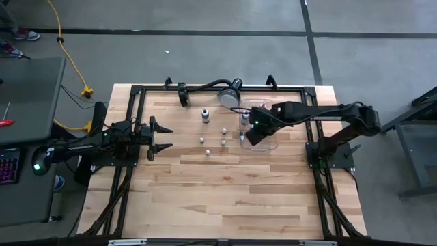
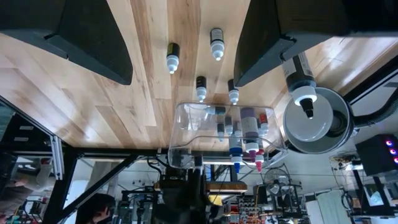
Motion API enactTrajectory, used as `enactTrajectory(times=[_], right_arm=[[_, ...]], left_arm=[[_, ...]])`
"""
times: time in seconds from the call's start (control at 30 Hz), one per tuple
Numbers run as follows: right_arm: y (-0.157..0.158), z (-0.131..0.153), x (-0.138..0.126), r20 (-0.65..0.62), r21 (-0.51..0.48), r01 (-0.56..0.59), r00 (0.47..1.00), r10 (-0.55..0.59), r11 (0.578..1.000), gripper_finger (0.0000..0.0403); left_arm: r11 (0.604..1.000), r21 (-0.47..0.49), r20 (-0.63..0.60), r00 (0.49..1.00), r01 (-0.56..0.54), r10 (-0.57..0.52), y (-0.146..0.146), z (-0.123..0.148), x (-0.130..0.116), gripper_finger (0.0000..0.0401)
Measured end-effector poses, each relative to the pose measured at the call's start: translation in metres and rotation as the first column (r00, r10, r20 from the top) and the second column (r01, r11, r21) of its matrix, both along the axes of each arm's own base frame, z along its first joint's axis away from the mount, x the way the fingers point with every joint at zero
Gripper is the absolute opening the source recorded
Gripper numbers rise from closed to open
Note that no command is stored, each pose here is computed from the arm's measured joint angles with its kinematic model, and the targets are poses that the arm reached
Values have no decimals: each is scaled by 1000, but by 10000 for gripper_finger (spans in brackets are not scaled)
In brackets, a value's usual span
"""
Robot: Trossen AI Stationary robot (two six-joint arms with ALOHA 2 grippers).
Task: Pick & Place food coloring
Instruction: Put the small green food coloring bottle into the transparent bin
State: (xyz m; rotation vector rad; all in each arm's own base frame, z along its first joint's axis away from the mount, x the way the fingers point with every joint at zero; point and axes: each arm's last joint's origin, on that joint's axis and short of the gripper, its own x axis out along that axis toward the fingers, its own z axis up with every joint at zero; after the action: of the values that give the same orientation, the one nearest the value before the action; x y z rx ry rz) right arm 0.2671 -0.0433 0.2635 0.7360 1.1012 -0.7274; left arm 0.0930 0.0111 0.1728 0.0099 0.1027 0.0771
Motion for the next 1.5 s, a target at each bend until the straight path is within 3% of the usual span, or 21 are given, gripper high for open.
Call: enactTrajectory(times=[0.33,0.57,1.0,1.5], right_arm=[[-13,-32,21,-77,32,-11,997,13,999,44],[-25,-46,26,-118,-24,34,992,-37,999,44],[-30,-77,27,-48,-54,107,993,-110,993,44],[-37,-88,34,8,-78,120,993,-120,990,44]], left_arm=[[1000,0,0,1000,1,-1,0,0,0,278],[1000,0,0,1000,0,0,0,0,0,278],[1000,0,0,1000,0,0,0,0,0,278],[1000,0,0,1000,0,0,0,0,0,278]])
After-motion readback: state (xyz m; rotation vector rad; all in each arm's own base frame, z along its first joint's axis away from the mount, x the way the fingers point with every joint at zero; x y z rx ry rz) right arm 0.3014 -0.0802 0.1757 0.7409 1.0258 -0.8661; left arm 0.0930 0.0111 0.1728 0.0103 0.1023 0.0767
